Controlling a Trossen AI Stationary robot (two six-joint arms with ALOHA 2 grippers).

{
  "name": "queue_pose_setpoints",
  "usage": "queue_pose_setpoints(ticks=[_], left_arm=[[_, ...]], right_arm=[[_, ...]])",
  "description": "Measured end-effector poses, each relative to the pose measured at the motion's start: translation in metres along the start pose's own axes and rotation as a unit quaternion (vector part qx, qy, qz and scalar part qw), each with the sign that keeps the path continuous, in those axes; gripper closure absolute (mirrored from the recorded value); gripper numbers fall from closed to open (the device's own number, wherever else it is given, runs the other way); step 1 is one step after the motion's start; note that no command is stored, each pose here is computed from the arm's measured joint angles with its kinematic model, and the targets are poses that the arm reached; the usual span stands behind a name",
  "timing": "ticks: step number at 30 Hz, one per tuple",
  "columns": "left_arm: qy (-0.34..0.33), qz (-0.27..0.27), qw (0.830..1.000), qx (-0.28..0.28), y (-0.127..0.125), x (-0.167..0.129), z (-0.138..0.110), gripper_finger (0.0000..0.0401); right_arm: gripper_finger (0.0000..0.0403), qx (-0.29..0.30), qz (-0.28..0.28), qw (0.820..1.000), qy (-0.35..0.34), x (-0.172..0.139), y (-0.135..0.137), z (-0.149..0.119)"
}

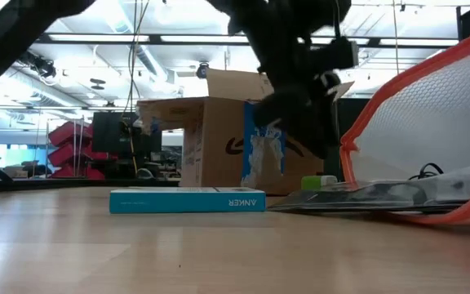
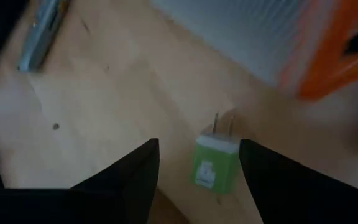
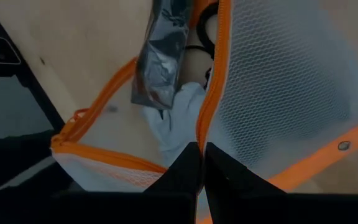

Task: Unpack boxes
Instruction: Put the green charger adapter into the transparent zip bag

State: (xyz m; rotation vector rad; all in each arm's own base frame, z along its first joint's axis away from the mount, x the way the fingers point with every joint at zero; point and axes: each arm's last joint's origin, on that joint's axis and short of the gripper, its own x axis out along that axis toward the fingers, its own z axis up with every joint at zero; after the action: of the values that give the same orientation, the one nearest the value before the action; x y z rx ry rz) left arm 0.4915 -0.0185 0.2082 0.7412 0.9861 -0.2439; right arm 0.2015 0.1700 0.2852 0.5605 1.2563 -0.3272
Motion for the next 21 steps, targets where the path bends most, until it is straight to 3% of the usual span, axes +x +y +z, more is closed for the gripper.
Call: queue_pose_setpoints(ticks=[3,9,14,21], left_arm=[[0.003,-0.033,0.999,0.007,0.001,0.01,-0.009,0.0187],[0.001,-0.046,0.999,-0.002,0.006,0.021,-0.018,0.0187],[0.017,-0.09,0.995,-0.027,-0.005,0.039,-0.024,0.0187],[0.047,-0.101,0.992,-0.064,-0.012,0.039,-0.024,0.0224]], right_arm=[[0.0403,0.012,0.006,1.0,0.004,0.0,0.001,0.001],[0.0403,0.02,0.007,1.0,0.004,0.001,0.0,0.005],[0.0403,0.022,0.007,1.0,0.003,0.001,-0.001,0.009],[0.0403,0.013,0.007,1.0,0.001,0.001,-0.001,0.01]])
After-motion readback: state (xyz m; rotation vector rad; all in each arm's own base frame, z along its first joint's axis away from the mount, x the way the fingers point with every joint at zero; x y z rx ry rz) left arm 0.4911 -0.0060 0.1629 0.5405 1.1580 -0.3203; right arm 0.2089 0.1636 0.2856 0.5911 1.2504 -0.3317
